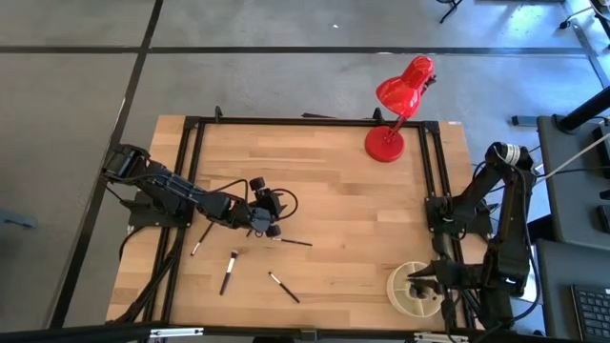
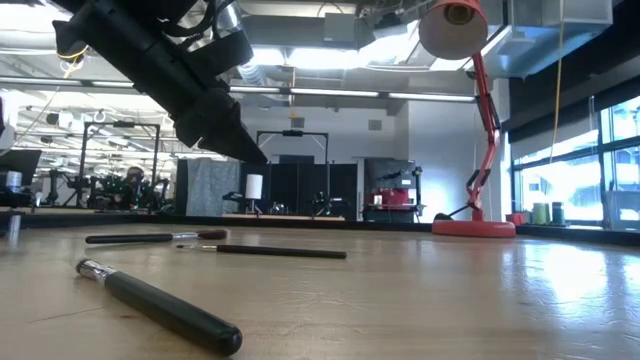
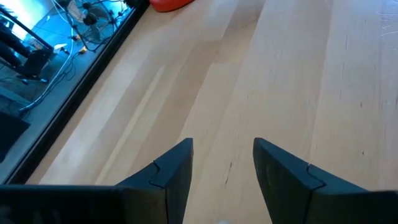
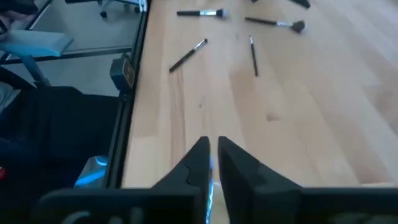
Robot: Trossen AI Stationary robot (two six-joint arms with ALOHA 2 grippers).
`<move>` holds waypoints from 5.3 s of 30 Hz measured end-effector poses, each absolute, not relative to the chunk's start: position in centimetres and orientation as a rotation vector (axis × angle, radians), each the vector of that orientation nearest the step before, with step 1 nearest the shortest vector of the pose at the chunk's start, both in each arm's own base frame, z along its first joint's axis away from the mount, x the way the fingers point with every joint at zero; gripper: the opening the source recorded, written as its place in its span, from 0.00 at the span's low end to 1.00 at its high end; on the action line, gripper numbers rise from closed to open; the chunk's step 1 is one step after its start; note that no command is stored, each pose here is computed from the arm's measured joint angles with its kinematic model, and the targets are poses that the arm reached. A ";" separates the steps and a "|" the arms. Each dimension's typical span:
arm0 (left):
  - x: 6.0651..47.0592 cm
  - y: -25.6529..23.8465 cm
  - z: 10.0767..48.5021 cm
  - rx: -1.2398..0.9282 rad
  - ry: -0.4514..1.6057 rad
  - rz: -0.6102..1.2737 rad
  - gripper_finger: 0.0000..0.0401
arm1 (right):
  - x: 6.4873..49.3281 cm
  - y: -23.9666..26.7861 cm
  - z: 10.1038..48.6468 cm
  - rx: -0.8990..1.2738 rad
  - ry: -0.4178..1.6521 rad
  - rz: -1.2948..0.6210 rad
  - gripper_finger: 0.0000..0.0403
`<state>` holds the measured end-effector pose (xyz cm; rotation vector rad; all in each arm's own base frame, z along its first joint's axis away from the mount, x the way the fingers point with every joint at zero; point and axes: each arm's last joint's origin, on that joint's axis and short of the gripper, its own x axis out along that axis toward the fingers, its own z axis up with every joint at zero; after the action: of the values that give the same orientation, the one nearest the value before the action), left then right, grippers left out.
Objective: Put items in baskets/containers
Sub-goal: Put the black eyeshadow brush into the yellow pen organizer, then put the black highlighter brush into the yellow pen organizer
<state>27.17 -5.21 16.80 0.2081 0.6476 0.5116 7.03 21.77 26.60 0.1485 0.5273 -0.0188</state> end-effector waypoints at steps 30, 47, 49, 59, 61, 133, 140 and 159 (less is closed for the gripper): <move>27.5 -4.8 16.8 0.170 0.656 0.441 0.30 | 29.6 13.1 24.9 0.221 0.615 -0.146 0.28; 24.6 -4.3 14.6 -0.159 0.934 0.581 0.28 | 34.4 8.6 20.3 0.251 0.672 -0.224 0.28; 24.6 -4.5 14.5 -0.196 0.940 0.561 0.28 | 34.4 8.6 20.3 0.252 0.671 -0.223 0.28; 24.5 -3.2 12.4 -0.210 0.959 0.713 0.35 | 34.3 8.7 20.3 0.263 0.687 -0.183 0.28; 24.7 -2.9 12.0 -0.223 0.967 0.721 0.36 | 34.3 8.7 20.3 0.263 0.690 -0.179 0.28; 28.5 -9.6 22.9 -0.152 -0.043 0.197 0.08 | 34.2 9.2 21.8 0.174 0.097 -0.098 0.06; 28.5 -9.6 22.8 -0.112 -0.021 0.181 0.28 | 30.2 11.1 24.6 0.148 0.285 -0.231 0.06; 28.4 -9.9 20.8 0.136 0.188 0.046 0.40 | 17.3 17.8 30.9 0.368 0.885 -0.184 0.06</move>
<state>28.36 -9.90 20.76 0.1361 0.1882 0.0458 17.27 17.78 30.86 0.3676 0.8848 -0.1841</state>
